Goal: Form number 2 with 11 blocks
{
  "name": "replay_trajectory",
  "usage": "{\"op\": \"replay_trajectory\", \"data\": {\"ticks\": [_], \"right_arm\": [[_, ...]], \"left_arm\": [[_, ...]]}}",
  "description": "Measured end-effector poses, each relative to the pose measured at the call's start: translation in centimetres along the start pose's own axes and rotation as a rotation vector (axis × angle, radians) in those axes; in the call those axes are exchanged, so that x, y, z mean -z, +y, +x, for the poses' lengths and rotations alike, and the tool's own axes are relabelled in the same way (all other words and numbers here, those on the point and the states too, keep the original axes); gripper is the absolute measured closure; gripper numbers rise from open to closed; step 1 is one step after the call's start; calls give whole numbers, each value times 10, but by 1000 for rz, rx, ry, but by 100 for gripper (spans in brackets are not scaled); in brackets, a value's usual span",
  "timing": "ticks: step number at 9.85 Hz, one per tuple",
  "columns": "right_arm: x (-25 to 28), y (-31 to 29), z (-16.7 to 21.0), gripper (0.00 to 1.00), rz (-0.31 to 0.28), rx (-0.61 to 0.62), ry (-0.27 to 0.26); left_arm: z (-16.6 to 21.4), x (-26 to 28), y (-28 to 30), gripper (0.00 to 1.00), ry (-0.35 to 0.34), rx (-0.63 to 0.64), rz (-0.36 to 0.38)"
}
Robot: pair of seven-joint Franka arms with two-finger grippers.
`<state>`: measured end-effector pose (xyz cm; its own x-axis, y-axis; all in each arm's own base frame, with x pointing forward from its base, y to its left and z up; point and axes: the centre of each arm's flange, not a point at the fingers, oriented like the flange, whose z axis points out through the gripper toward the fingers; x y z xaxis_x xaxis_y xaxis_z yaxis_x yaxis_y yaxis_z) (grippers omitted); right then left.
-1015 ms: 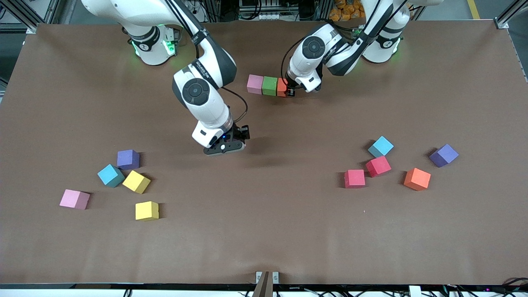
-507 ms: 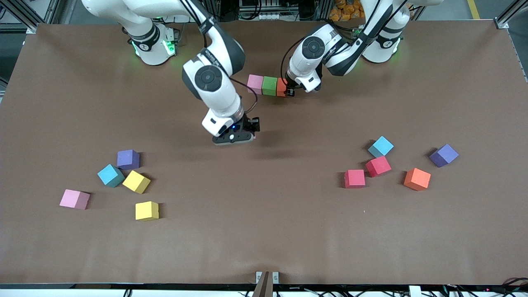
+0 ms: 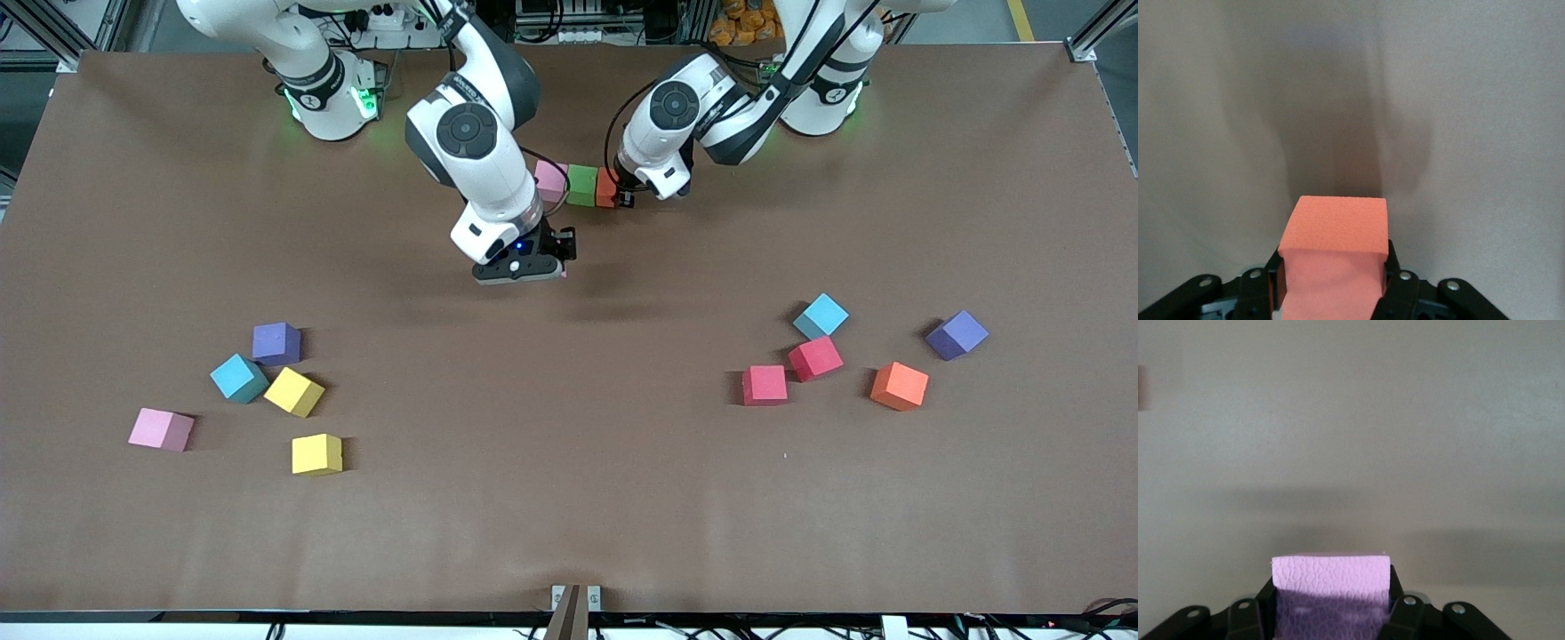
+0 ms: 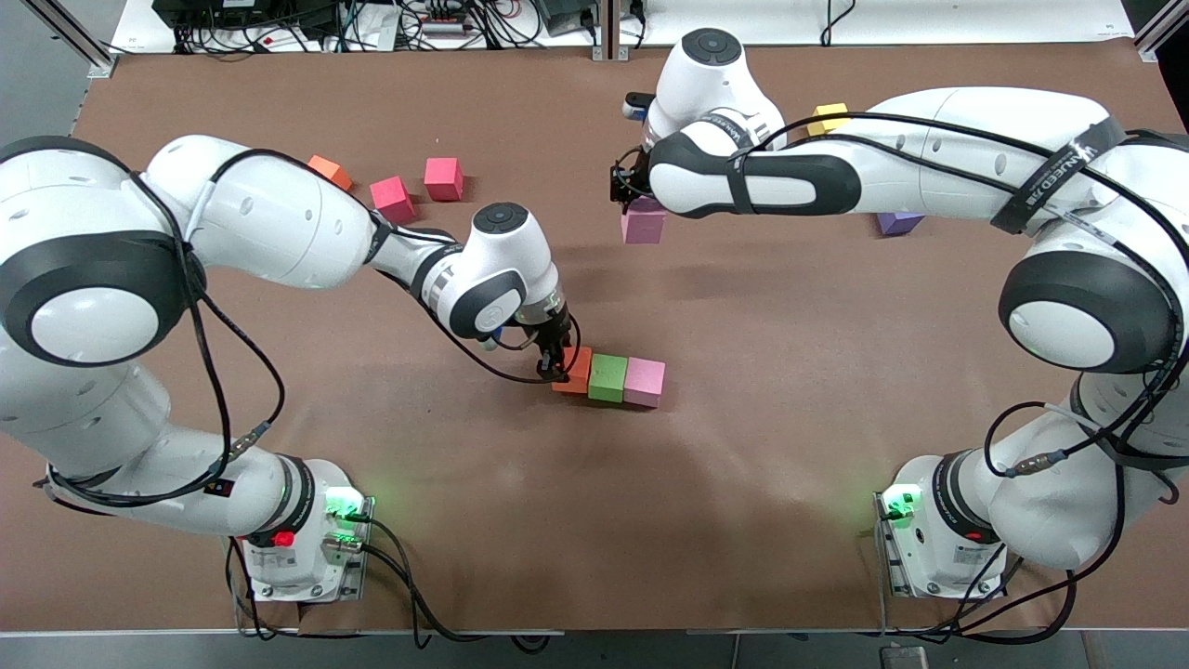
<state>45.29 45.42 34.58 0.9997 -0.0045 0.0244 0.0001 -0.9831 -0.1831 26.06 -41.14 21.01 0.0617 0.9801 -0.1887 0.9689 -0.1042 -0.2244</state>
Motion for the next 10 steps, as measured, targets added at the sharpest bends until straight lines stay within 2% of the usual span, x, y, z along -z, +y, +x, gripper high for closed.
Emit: {"op": "replay_trajectory", "data": {"ticks": [3,5,6,7,10], "right_arm": [[-6,-14,-17,40,10,-18,5],[-12,-18,-27,44,13,-43,9],[-14,-18,-29,44,12,-54,10],[-15,-17,-29,44,11,-60,10],[-16,-16,-29,44,7,-73,11]], "left_arm": [[0,-1,0,44,0,-1,1],[0,-1,-1,44,0,-1,2],[-1,-1,-1,32,0,-1,2],[-1,-1,-1,28,0,-1,2],[-1,-1,-1,26,0,-1,2]]}}
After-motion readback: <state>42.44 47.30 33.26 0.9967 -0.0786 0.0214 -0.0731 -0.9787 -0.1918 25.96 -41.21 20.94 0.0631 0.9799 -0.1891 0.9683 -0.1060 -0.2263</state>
